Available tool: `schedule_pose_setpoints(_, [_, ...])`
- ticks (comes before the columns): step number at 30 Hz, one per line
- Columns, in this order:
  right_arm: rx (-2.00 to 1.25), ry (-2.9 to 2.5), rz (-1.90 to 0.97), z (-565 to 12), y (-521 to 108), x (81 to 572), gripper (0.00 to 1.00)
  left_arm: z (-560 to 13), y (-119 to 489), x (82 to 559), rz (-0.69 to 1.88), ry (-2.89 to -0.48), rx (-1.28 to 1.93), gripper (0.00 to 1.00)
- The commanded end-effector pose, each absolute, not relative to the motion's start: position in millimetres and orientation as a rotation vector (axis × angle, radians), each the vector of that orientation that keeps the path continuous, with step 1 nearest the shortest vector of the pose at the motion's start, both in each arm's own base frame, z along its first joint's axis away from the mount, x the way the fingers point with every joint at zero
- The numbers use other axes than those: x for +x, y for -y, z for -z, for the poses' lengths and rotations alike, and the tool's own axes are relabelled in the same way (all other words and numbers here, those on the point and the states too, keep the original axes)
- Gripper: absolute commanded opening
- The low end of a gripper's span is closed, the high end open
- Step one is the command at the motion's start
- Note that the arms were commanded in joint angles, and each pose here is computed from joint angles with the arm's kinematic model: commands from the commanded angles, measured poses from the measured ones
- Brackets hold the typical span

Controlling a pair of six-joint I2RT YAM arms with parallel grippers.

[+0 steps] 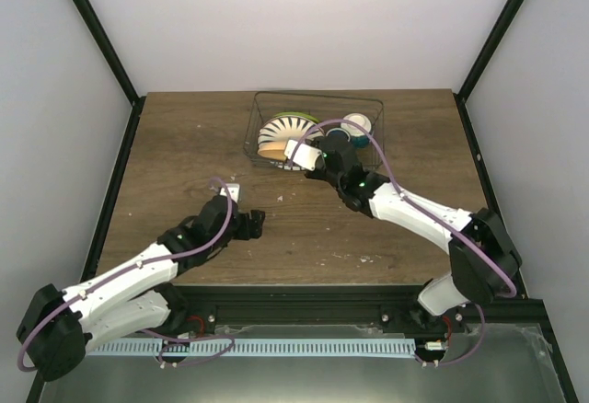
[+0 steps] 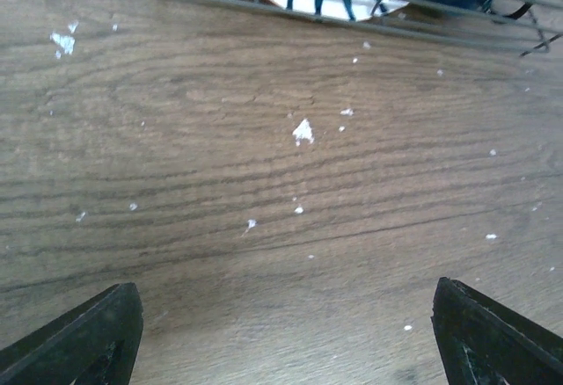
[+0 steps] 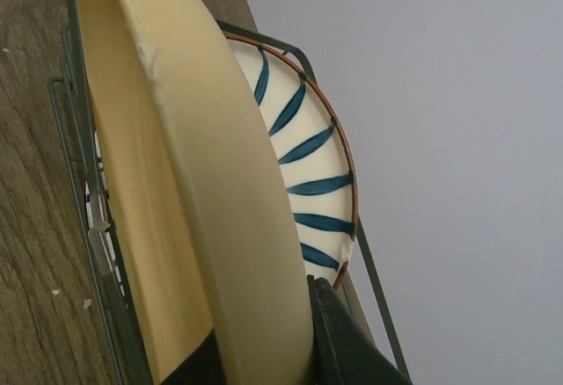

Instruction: Load the mixed dishes into the dish rack

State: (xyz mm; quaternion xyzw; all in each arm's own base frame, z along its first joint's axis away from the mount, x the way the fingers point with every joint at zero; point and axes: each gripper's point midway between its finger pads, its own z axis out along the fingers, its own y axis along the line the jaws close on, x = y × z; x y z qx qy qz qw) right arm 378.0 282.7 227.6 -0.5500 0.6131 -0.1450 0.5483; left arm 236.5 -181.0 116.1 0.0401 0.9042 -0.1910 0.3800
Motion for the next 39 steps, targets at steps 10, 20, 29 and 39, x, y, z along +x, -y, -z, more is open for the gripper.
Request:
schedule_pose_setpoints(10, [-1.188,-1.491,0.196,-292.5,-258.8,336.6,0.01,-203.9,194.3,248.2,0.552,-2.234,0.107,0.92])
schedule_pose_setpoints(20, [-0.938,-1.344,0.254,-386.9,-225.4,324.1,0.01,-230.3,187.1,262.9,0.493,-2.165,0.079,0.92])
schedule_pose_setpoints(29, [-0.791,-1.242,0.401,-443.8,-204.4,387.1,0.01,-263.2,160.4,330.7,0.475,-2.164,-0.002,0.92])
schedule_pose_setpoints(39, [-0.848,-1.206,0.420,-470.6,-195.5,458.5,0.01,-299.1,123.7,393.8,0.450,-2.162,-0.101,0.91])
